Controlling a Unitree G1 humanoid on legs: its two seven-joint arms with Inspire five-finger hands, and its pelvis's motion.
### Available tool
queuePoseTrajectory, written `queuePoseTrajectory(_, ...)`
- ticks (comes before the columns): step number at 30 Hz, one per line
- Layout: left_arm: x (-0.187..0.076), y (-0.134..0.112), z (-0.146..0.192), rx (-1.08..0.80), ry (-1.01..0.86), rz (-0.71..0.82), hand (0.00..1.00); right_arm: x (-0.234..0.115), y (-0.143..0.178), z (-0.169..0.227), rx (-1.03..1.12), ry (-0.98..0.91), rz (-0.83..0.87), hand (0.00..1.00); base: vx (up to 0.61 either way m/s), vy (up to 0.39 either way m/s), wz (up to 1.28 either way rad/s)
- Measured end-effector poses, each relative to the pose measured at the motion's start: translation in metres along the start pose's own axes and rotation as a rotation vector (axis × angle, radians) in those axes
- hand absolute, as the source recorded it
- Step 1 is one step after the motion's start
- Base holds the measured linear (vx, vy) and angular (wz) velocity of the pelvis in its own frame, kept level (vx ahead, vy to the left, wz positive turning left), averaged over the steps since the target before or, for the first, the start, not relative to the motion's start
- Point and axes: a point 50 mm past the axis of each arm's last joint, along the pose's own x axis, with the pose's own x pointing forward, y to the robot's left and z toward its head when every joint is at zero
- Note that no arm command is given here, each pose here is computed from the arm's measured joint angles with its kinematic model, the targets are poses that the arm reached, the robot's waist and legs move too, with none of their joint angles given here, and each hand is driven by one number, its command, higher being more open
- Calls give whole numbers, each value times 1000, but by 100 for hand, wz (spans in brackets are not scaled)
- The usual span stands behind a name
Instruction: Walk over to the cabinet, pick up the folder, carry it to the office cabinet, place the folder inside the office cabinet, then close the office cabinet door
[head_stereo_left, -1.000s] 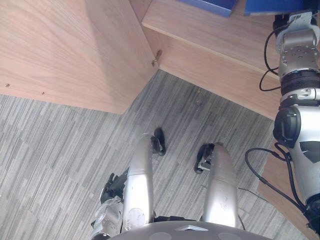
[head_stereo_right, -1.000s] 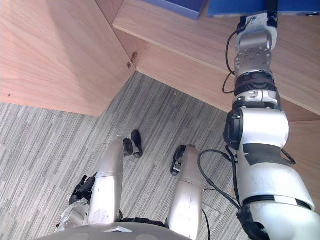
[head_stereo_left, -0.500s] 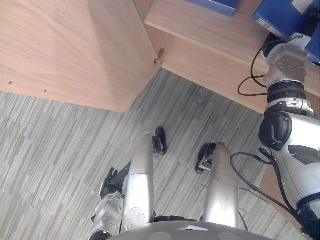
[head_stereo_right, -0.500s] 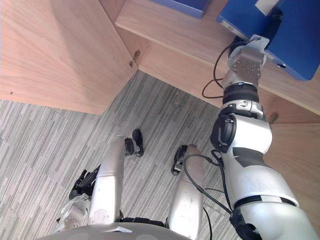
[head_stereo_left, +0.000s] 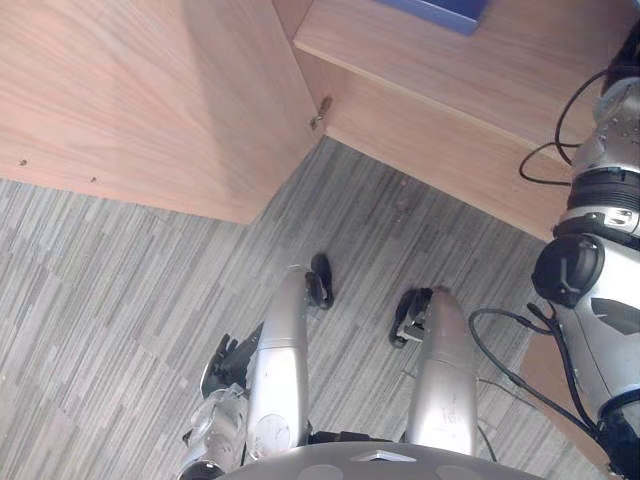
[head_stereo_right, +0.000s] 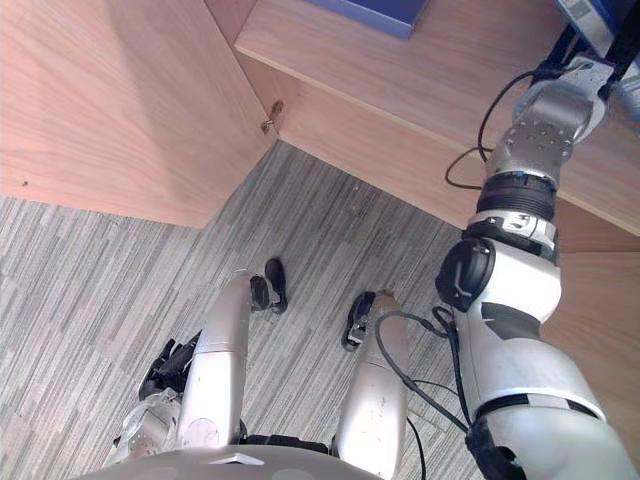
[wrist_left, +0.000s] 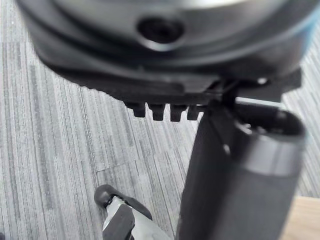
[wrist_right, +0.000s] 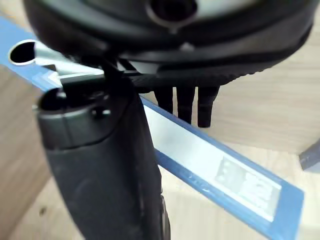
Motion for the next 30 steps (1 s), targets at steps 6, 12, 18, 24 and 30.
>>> queuePoseTrajectory(6,-1,7,-3,8,19,-15,100,-1,7,-25,-552,130,246,100,19,-16,-9)
queuePoseTrajectory(12,-2,13,-5,7,36,-33,100,-5,-28,-55,-926,356,296,100,2,-4,-1)
queuePoseTrajectory(18,-2,24,2,58,40,-37,100,-6,-41,-60,-1235,440,403,100,34,14,1)
queuePoseTrajectory(24,-2,37,12,52,21,-15,100,-8,-59,-57,-1473,503,512,100,35,5,-1)
queuePoseTrajectory(30,1,44,22,19,-10,31,100,-9,-89,-46,-1494,551,487,100,0,0,0)
